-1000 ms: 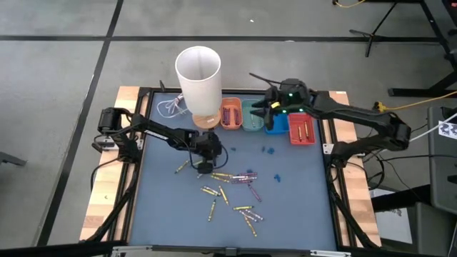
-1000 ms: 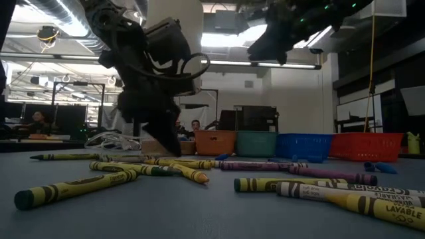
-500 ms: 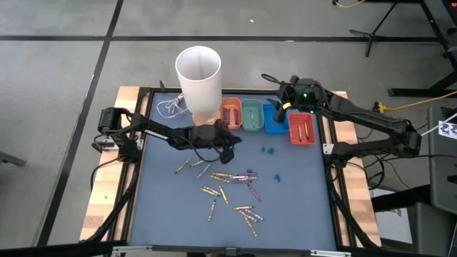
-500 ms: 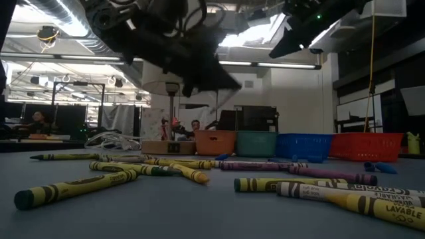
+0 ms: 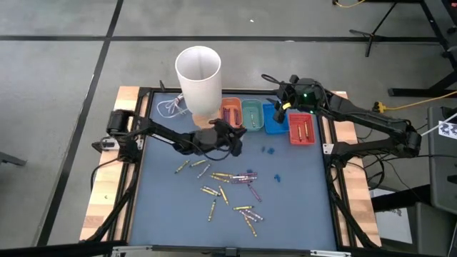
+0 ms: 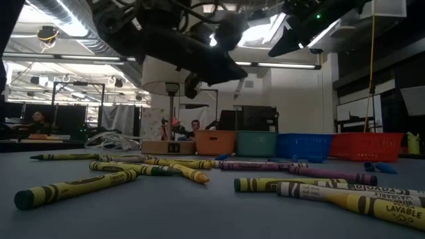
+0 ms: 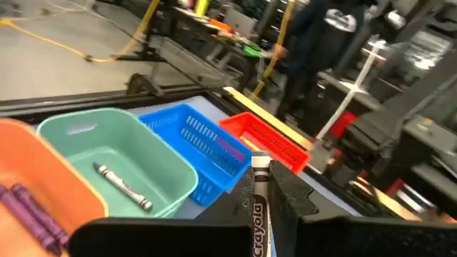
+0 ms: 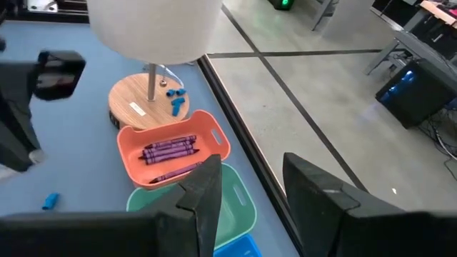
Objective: Sort crayons
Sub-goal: Put the gray crayon into the green bin
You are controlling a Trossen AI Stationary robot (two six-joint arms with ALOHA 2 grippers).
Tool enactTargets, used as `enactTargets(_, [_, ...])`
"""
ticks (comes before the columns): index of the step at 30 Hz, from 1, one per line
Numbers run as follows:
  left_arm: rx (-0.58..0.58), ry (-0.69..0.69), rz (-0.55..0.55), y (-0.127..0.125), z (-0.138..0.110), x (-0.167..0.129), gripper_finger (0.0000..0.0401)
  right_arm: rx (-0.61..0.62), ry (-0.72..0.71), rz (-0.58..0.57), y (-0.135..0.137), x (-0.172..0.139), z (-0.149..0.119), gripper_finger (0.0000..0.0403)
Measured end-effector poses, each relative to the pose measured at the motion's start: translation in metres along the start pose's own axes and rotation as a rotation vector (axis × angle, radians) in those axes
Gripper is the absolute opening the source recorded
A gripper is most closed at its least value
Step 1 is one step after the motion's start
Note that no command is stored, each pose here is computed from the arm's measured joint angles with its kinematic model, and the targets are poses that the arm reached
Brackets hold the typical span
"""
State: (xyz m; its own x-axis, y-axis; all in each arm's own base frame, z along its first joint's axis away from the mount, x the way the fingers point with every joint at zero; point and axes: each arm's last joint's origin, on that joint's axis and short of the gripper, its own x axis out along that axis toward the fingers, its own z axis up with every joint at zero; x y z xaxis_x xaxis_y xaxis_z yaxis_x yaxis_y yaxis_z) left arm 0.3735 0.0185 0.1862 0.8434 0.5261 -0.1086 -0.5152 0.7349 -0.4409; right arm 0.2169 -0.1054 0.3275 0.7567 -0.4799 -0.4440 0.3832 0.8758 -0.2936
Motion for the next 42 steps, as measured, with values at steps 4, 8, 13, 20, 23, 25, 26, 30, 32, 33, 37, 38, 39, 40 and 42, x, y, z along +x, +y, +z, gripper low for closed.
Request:
enactTargets(4, [-0.031,-0.087,0.117,-0.009,-0.008,0.014,0.0005,0.0,0.0,0.002,0.0,0.0,0.0,0.015])
enactTargets(8, [-0.046,-0.146,0.187,-0.016,-0.012,0.035,0.0005,0.0,0.0,0.001,0.0,0.0,0.0,0.015])
enactTargets(13, [-0.065,-0.189,0.22,-0.016,-0.014,0.069,0.0005,0.001,-0.002,0.01,0.0,0.0,0.0,0.015])
enactTargets(20, [-0.091,-0.246,0.269,0.004,-0.007,0.114,0.0005,0.001,-0.004,0.049,0.002,0.0,0.0,0.015])
enactTargets(23, [-0.091,-0.249,0.281,0.013,-0.006,0.124,0.0005,0.002,-0.002,0.055,0.002,0.0,-0.001,0.015])
enactTargets(25, [-0.089,-0.235,0.262,0.016,-0.006,0.126,0.0005,0.001,0.006,0.058,0.002,0.0,-0.002,0.015])
enactTargets(26, [-0.089,-0.23,0.252,0.016,-0.005,0.126,0.0005,0.0,0.01,0.059,0.002,0.0,-0.002,0.015])
enactTargets(30, [-0.088,-0.229,0.25,0.016,-0.005,0.127,0.0005,0.005,0.018,0.061,0.002,0.0,-0.003,0.015])
enactTargets(32, [-0.089,-0.238,0.266,0.017,-0.005,0.126,0.0005,0.013,0.018,0.061,0.002,0.0,-0.003,0.015])
enactTargets(33, [-0.089,-0.243,0.274,0.017,-0.005,0.126,0.0005,0.015,0.021,0.062,0.003,0.0,-0.003,0.015])
enactTargets(37, [-0.09,-0.255,0.297,0.018,-0.004,0.126,0.0008,0.015,0.043,0.09,0.004,0.0,-0.005,0.015])
enactTargets(38, [-0.09,-0.258,0.302,0.018,-0.004,0.126,0.0013,0.017,0.047,0.106,0.004,0.0,-0.006,0.015])
enactTargets(39, [-0.09,-0.262,0.309,0.018,-0.004,0.126,0.0019,0.018,0.052,0.122,0.005,0.0,-0.007,0.015])
enactTargets(40, [-0.09,-0.264,0.314,0.018,-0.004,0.126,0.0027,0.017,0.055,0.136,0.006,0.0,-0.007,0.015])
enactTargets(42, [-0.09,-0.264,0.316,0.018,-0.004,0.126,0.0045,0.019,0.054,0.168,0.007,-0.001,-0.008,0.015])
